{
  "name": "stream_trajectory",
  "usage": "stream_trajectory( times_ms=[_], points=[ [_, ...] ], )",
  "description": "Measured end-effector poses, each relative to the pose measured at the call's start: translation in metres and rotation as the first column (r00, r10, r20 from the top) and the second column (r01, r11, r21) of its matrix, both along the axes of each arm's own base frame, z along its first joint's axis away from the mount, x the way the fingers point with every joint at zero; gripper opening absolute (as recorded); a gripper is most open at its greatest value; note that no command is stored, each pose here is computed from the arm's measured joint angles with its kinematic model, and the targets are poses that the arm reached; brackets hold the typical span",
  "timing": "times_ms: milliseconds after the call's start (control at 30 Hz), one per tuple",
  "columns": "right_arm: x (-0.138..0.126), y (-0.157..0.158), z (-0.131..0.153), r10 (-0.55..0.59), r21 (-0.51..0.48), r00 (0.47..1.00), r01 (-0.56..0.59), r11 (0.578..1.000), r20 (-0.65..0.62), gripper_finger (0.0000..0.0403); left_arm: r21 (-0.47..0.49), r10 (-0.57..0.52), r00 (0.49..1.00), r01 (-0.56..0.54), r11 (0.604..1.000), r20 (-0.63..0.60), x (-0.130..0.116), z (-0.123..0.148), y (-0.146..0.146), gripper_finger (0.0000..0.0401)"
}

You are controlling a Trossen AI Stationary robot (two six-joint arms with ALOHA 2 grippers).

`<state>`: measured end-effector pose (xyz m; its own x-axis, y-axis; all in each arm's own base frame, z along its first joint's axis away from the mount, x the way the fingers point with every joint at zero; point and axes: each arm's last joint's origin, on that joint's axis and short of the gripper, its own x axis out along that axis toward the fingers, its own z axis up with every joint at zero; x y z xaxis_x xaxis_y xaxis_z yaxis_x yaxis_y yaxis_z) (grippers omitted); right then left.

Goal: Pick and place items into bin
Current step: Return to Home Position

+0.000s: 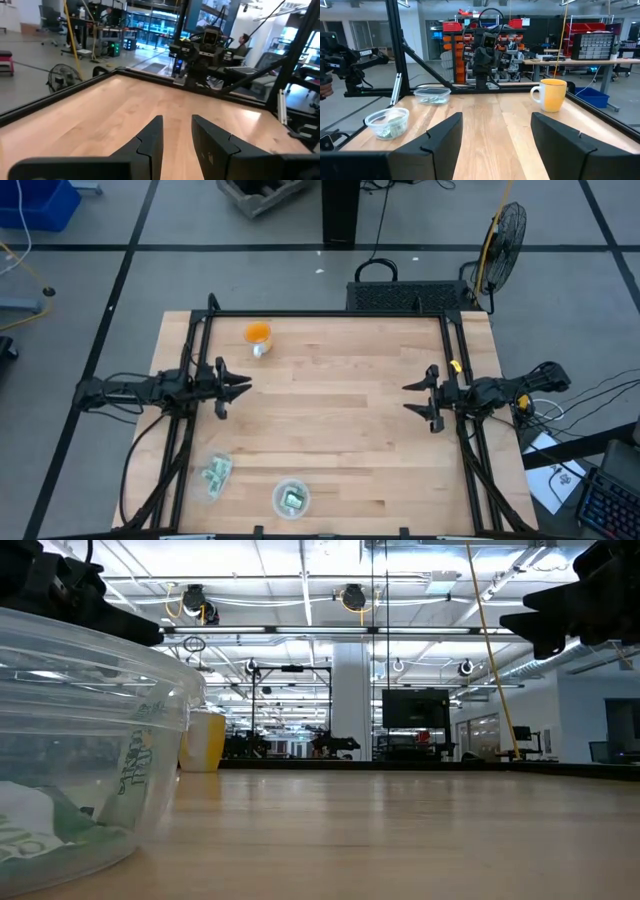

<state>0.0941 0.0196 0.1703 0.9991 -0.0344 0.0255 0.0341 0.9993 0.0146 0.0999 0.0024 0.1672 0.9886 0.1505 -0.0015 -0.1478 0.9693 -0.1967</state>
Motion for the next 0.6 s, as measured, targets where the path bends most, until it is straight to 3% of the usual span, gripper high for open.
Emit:
stream_trajectory(
  times_ms=[600],
  points=[
    [0.0056, 0.0018, -0.0074, -0.001, -0.069, 0.996, -0.005, 0.998, -0.091, 0.0227, 0.062, 0.016, 0.999, -0.014, 0.998, -0.028, 0.0018, -0.0016, 0.0012, 0.0106]
  ],
)
